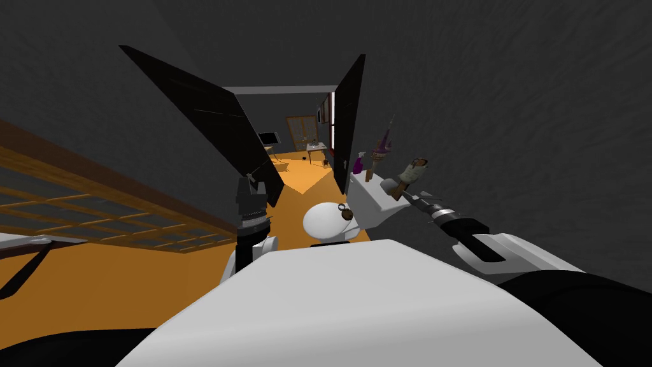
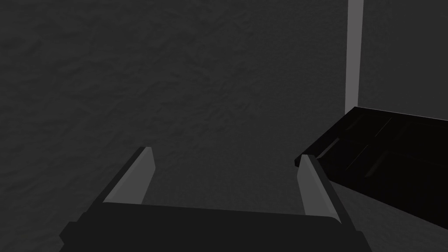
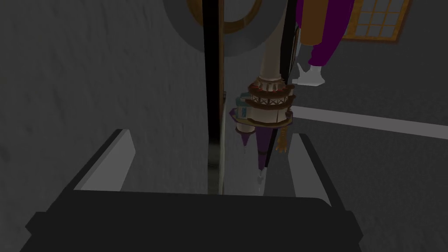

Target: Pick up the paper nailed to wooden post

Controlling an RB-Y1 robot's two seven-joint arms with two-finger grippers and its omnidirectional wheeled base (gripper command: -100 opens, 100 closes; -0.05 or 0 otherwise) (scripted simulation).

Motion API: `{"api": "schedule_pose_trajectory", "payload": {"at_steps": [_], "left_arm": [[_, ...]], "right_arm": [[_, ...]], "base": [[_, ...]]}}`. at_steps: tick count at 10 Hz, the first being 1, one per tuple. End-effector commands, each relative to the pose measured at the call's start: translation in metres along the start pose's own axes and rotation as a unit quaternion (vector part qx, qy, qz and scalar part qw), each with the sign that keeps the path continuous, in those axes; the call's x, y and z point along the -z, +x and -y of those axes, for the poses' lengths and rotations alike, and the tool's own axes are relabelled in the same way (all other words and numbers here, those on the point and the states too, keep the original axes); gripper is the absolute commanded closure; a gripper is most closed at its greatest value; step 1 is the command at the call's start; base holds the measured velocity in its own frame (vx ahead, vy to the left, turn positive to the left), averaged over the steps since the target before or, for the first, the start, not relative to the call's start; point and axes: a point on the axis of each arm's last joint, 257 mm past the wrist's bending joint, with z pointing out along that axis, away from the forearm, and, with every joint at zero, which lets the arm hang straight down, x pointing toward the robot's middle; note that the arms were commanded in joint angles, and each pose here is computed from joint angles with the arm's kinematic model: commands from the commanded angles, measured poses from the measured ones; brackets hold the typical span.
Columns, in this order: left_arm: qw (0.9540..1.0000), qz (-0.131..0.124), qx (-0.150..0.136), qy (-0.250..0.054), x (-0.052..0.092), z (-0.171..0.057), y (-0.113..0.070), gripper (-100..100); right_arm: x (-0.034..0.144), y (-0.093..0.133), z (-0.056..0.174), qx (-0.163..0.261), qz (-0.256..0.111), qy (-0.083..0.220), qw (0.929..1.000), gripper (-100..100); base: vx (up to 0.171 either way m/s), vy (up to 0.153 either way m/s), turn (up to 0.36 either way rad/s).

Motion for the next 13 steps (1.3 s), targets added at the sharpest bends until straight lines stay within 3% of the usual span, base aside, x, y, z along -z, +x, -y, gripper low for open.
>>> {"api": "schedule_pose_trajectory", "payload": {"at_steps": [1,6,9,13], "left_arm": [[1.0,0.0,0.0,0.0,0.0,0.0,0.0,0],[1.0,0.0,0.0,0.0,0.0,0.0,0.0,0],[1.0,0.0,0.0,0.0,0.0,0.0,0.0,0],[1.0,0.0,0.0,0.0,0.0,0.0,0.0,0]], "right_arm": [[0.0,0.0,0.0,0.0,0.0,0.0,1.0,-100],[0.0,0.0,0.0,0.0,0.0,0.0,1.0,-100],[-0.005,-0.01,0.034,0.024,-0.005,0.023,0.9994,-100],[0.005,-0.006,0.005,0.004,-0.01,0.005,0.9999,-100]], "base": [[0.0,-0.004,0.011],[0.0,-0.001,0.002],[-0.012,0.004,-0.05],[0.01,-0.029,-0.006]]}}
